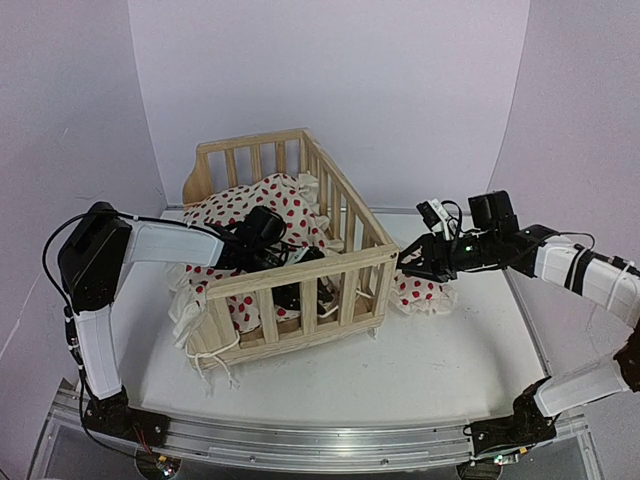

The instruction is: Set up the pet bed

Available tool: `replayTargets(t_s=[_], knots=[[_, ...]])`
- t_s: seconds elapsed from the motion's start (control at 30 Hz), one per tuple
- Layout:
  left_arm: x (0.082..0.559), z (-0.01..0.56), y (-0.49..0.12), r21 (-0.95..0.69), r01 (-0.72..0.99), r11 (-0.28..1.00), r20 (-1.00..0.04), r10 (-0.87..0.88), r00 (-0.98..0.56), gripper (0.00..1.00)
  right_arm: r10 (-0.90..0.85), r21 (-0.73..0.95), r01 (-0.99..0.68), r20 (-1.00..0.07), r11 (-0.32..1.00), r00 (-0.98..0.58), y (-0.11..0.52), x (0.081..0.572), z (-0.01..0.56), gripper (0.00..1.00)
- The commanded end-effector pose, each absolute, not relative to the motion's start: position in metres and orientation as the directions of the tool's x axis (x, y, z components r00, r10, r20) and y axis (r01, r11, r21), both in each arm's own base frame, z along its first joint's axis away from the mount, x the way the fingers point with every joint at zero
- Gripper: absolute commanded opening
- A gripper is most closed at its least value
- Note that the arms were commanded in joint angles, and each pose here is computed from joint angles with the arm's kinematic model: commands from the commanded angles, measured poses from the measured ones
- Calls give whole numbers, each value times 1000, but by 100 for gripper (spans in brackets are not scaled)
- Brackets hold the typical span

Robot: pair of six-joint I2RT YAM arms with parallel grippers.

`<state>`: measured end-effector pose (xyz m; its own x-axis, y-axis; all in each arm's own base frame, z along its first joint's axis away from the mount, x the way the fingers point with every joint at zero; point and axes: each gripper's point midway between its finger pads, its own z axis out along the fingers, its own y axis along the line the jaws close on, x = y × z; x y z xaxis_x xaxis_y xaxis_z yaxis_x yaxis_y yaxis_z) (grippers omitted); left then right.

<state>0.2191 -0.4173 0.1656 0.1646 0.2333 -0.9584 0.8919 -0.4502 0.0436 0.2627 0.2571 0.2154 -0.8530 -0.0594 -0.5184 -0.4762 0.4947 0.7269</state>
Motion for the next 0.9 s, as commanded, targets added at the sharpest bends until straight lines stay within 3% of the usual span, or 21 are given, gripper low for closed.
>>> replayTargets(t_s=[0.0, 0.43, 0.87], knots=[[221, 179, -417, 98, 888, -449, -954, 212, 213, 34, -49, 703, -545, -592, 457, -805, 264, 265, 246, 62], [236, 192, -401, 164, 921, -354, -936, 239, 259, 44, -55, 700, -546, -591, 460, -805, 264, 262, 242, 61], [219, 166, -411, 117, 912, -393, -929, 282, 241, 41, -57, 702, -550, -593, 453, -803, 265, 262, 245, 61]])
